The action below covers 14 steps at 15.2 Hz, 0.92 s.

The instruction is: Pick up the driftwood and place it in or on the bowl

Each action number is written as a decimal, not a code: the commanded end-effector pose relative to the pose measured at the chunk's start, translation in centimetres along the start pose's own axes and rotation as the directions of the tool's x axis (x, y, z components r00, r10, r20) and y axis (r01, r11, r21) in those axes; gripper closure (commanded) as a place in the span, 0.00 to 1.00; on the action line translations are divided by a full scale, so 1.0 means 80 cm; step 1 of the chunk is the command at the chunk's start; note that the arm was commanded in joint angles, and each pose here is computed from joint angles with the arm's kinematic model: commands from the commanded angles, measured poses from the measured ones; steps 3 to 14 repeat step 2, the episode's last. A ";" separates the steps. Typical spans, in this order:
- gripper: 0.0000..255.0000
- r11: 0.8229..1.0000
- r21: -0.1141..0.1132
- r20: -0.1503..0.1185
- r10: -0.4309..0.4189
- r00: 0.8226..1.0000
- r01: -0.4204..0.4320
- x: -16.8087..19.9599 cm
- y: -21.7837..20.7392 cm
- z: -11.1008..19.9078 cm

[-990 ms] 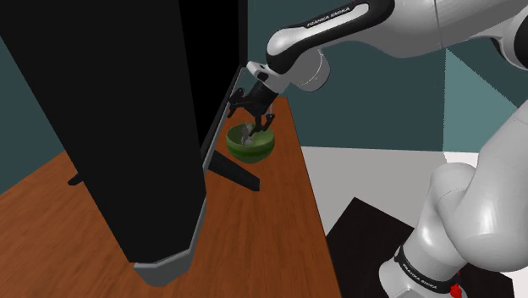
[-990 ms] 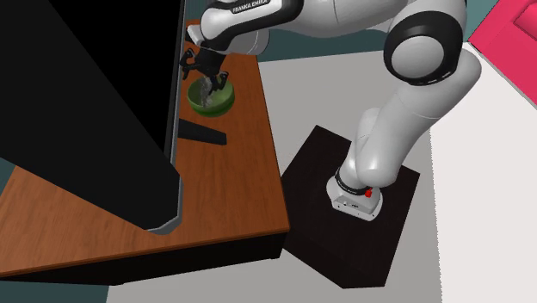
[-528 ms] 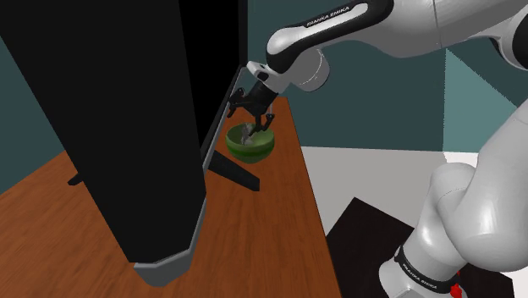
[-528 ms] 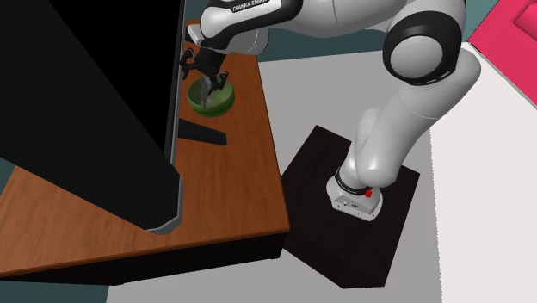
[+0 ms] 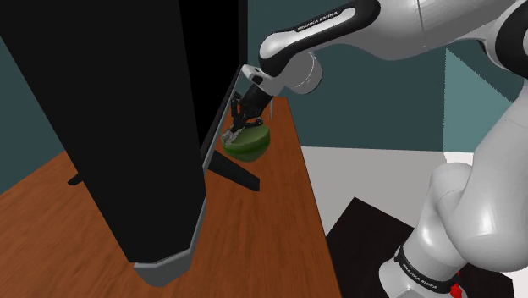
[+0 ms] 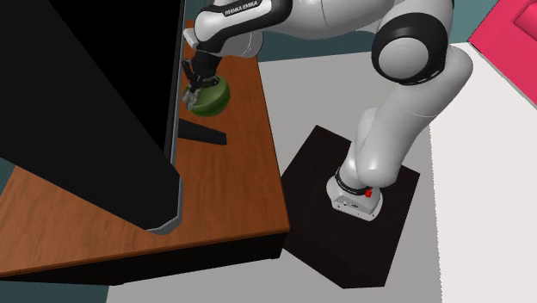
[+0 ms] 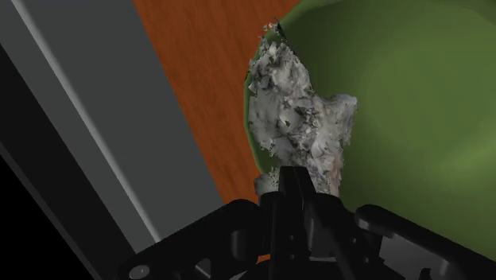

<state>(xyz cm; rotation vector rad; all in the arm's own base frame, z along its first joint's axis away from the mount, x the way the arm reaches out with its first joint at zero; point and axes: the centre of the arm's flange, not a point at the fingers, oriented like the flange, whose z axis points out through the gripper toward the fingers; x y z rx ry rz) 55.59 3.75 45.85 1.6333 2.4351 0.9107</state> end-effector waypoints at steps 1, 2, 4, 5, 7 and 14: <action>1.00 1.000 0.007 0.001 0.004 1.000 -0.004 -0.003 -0.004 0.003; 1.00 1.000 0.007 0.001 0.004 1.000 -0.004 -0.002 -0.004 0.003; 1.00 1.000 0.007 0.001 0.004 1.000 -0.004 -0.002 -0.004 0.003; 1.00 1.000 0.007 0.001 0.004 1.000 -0.004 -0.002 -0.004 0.003; 1.00 1.000 0.007 0.001 0.004 1.000 -0.004 -0.002 -0.004 0.003; 1.00 1.000 0.007 0.001 0.004 1.000 -0.004 -0.002 -0.004 0.003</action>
